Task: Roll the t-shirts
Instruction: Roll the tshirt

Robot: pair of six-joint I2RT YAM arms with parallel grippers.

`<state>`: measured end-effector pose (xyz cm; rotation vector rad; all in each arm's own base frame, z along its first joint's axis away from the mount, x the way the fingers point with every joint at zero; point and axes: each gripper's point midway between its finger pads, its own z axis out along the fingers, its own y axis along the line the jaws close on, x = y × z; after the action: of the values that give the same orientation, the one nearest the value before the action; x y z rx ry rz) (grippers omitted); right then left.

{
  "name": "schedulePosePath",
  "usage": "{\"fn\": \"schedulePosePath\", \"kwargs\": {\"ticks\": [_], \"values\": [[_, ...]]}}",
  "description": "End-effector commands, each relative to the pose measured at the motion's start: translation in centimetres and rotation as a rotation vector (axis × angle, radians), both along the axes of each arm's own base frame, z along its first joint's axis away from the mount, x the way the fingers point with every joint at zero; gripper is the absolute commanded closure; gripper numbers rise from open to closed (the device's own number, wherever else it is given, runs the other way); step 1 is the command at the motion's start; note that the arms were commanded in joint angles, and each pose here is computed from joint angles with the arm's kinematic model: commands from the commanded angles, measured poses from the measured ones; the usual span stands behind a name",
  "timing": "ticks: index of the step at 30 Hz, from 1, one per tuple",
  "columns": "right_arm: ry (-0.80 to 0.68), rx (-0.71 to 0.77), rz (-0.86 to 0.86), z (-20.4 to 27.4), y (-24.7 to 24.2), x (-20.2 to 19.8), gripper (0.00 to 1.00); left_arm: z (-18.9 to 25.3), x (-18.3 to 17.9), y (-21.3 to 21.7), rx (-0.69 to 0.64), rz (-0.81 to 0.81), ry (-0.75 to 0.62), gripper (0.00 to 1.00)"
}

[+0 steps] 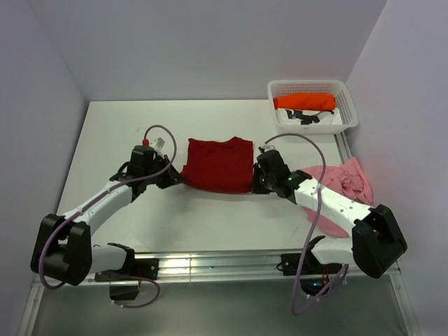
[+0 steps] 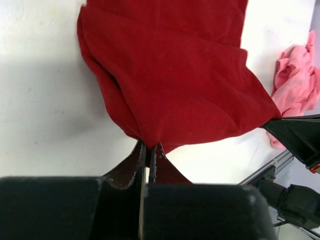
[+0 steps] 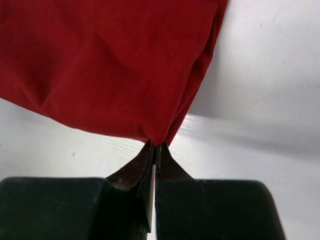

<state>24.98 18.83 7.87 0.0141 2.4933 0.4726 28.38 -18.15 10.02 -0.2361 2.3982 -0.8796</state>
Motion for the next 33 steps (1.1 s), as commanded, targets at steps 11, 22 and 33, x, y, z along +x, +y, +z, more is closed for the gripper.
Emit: {"fn": "schedulePosePath", "kwargs": {"ticks": [11,22,33], "values": [[0.021,0.017,-0.003,4.0,-0.9,5.6,1.0,2.8,6.4,0.0,-0.014,-0.041,0.01,1.0],[0.119,0.046,-0.063,0.2,-1.5,10.9,1.0,-2.3,12.0,-0.6,-0.038,-0.046,0.143,1.0],[0.233,-0.027,-0.124,-6.2,-2.4,11.3,1.0,-7.5,13.6,0.5,0.042,0.01,0.21,1.0]]}}
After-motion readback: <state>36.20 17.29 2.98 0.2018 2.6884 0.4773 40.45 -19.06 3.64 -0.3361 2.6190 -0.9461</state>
